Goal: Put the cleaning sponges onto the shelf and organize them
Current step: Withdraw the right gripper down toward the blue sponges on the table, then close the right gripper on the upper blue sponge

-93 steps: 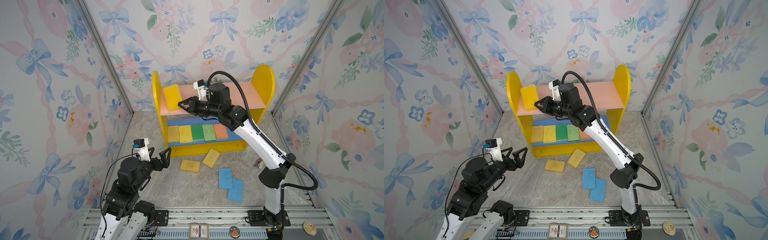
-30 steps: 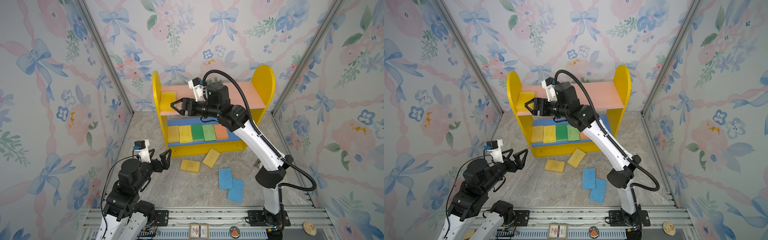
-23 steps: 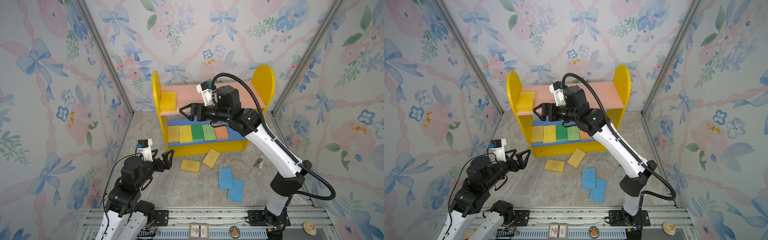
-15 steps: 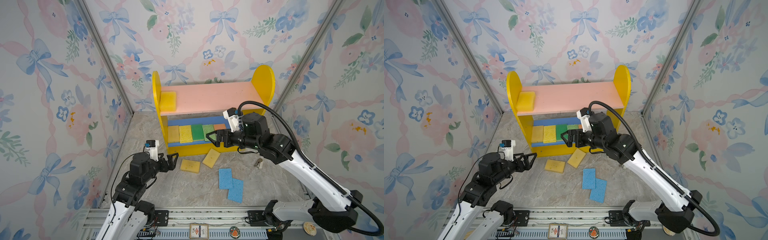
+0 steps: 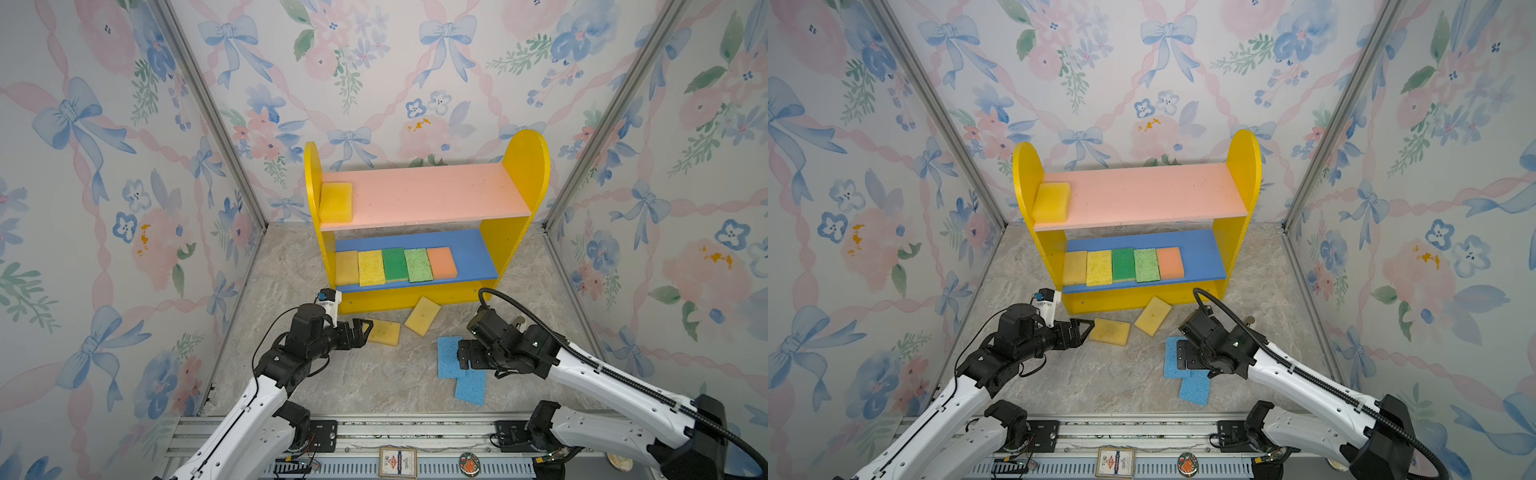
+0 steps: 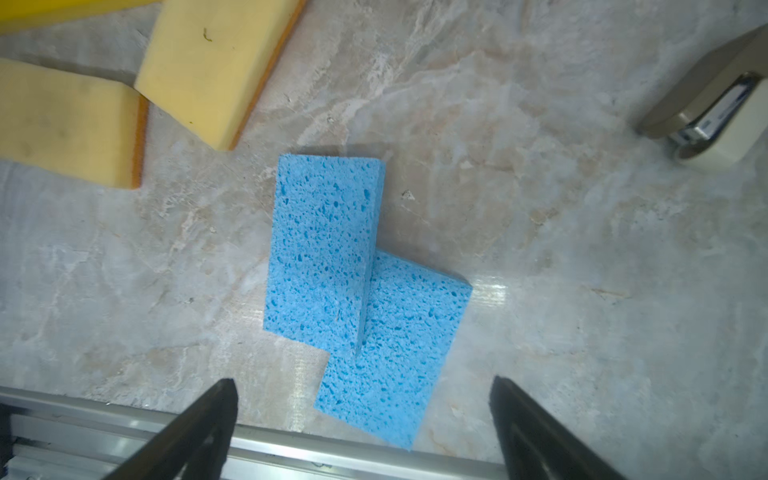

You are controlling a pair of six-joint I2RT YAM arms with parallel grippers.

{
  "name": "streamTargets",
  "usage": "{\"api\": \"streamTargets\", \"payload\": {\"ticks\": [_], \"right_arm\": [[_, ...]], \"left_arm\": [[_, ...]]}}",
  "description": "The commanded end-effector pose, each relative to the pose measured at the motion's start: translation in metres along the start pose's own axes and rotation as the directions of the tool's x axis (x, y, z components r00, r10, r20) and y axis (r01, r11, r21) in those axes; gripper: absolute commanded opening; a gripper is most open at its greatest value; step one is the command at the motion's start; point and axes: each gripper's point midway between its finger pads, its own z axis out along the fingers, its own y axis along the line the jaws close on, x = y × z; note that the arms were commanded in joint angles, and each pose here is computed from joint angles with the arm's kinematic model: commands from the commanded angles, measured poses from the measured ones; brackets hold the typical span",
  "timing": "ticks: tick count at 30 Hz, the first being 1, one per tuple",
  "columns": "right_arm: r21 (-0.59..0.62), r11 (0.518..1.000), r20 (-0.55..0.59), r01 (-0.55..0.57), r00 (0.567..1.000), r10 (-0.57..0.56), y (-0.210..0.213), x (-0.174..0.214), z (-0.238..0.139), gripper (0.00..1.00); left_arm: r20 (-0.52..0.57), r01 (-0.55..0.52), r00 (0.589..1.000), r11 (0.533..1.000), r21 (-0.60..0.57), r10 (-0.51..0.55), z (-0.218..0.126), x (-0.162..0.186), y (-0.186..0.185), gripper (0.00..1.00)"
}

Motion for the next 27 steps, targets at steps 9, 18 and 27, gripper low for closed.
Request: {"api": "streamTargets", "payload": {"ticks": [9,18,27], "right_arm": [[0.093,0.992,0.004,0.089,0.996,-0.090,0.042,-0.027,0.044,0.97],[0.152,0.984,-0.043,0.089,0.996,-0.083,0.042,-0.029,0.075,0.97],[0.170,0.982,-0.070,0.078,0.995,-0.067,0.036,-0.027,0.091,0.97]], "left_arm": [[0.047,-0.016,0.999,1.000,0.015,0.015,-0.004,-0.006,-0.004,0.98],[0.083,-0.031,0.996,0.999,0.030,0.028,-0.011,-0.009,-0.011,0.98],[0.085,-0.036,0.996,0.999,0.033,0.033,-0.012,-0.009,-0.012,0.98]]}}
